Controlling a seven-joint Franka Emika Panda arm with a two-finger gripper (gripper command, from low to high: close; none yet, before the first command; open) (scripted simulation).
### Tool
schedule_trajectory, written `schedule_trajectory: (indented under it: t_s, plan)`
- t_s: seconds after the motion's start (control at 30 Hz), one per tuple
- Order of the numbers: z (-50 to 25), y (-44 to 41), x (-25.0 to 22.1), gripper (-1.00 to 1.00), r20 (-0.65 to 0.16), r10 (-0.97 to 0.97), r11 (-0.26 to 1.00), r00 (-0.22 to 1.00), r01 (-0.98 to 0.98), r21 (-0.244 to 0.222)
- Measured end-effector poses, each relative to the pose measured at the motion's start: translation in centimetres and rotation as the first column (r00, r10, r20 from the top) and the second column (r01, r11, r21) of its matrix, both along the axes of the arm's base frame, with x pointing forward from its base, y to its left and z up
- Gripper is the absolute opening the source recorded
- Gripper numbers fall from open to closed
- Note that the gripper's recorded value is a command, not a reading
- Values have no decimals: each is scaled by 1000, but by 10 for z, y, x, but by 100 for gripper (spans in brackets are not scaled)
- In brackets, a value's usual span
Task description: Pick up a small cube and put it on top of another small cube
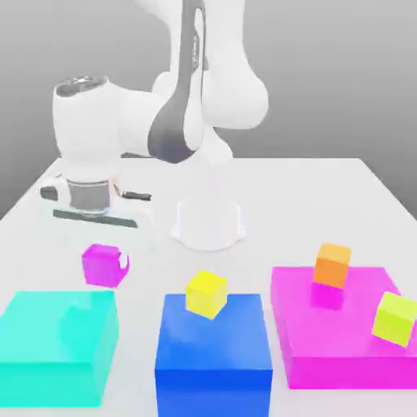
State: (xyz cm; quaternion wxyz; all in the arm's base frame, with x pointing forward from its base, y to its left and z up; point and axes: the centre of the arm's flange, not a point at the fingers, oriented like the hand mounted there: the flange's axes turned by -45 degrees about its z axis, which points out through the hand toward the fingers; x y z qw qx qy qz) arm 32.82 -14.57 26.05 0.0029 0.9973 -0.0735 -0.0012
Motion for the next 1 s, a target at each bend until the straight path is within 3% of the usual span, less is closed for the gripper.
schedule_trajectory:
  t_s: [0.43, 0.6, 0.63, 0.83, 1.0]
  plan:
    - [83, 133, 46, -100, 4, 408, 913, 913, -408, 9]
    - [37, 143, 48, -100, 3, 435, 900, 900, -435, 8]
    - [28, 143, 47, 100, 3, 436, 900, 900, -436, 8]
    - [24, 143, 47, 100, 3, 436, 900, 900, -436, 7]
    - [71, 143, 48, 100, 3, 436, 900, 900, -436, 5]
